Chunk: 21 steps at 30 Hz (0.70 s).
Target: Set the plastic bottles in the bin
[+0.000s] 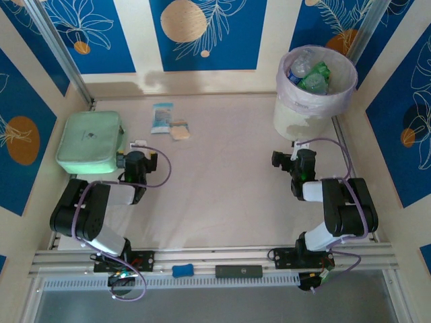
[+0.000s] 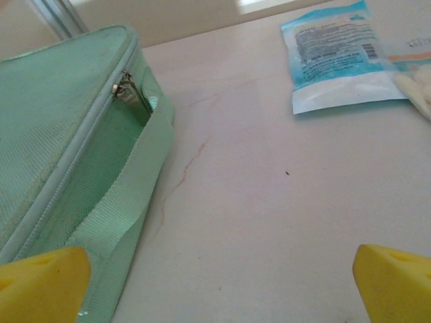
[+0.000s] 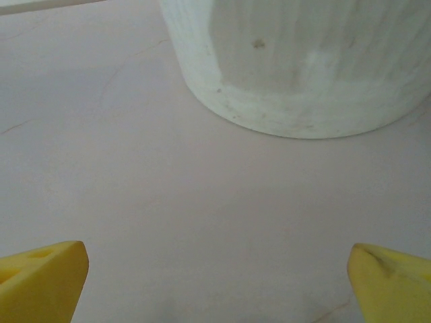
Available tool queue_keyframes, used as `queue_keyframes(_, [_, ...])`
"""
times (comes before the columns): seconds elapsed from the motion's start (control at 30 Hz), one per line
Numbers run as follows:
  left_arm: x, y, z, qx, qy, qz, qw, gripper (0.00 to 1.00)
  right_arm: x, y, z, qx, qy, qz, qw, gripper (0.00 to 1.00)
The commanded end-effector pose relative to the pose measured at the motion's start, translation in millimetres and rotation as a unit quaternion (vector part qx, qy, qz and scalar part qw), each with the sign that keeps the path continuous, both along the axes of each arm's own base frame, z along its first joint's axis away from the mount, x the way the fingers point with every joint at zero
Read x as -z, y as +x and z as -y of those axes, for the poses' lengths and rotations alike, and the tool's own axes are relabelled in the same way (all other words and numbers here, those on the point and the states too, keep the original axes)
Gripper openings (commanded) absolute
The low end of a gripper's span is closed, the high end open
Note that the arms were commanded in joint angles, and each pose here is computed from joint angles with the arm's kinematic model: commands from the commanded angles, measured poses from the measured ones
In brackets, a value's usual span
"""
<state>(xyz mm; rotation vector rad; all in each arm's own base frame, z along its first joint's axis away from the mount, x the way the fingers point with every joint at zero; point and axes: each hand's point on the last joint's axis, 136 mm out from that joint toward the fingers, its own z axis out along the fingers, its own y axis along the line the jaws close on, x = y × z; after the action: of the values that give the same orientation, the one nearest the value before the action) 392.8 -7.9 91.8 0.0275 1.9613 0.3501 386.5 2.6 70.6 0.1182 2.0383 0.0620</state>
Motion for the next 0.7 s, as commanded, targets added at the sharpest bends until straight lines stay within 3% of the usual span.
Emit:
queue_keyframes(0.0, [-16, 1, 4, 0.028, -0.033, 0.043, 0.998, 1.00, -23, 10, -10, -0.025, 0.007, 0.047, 0.999, 0.99])
queue_keyframes(0.1, [-19, -6, -1, 0.019, -0.037, 0.066, 0.997, 1.00, -23, 10, -10, -0.025, 0.005, 0.047, 0.999, 0.99])
queue_keyframes(0.67, [-7, -5, 9, 0.052, -0.040, 0.061, 0.996, 1.00, -22, 10, -11, -0.026, 0.002, 0.049, 0.998, 0.99])
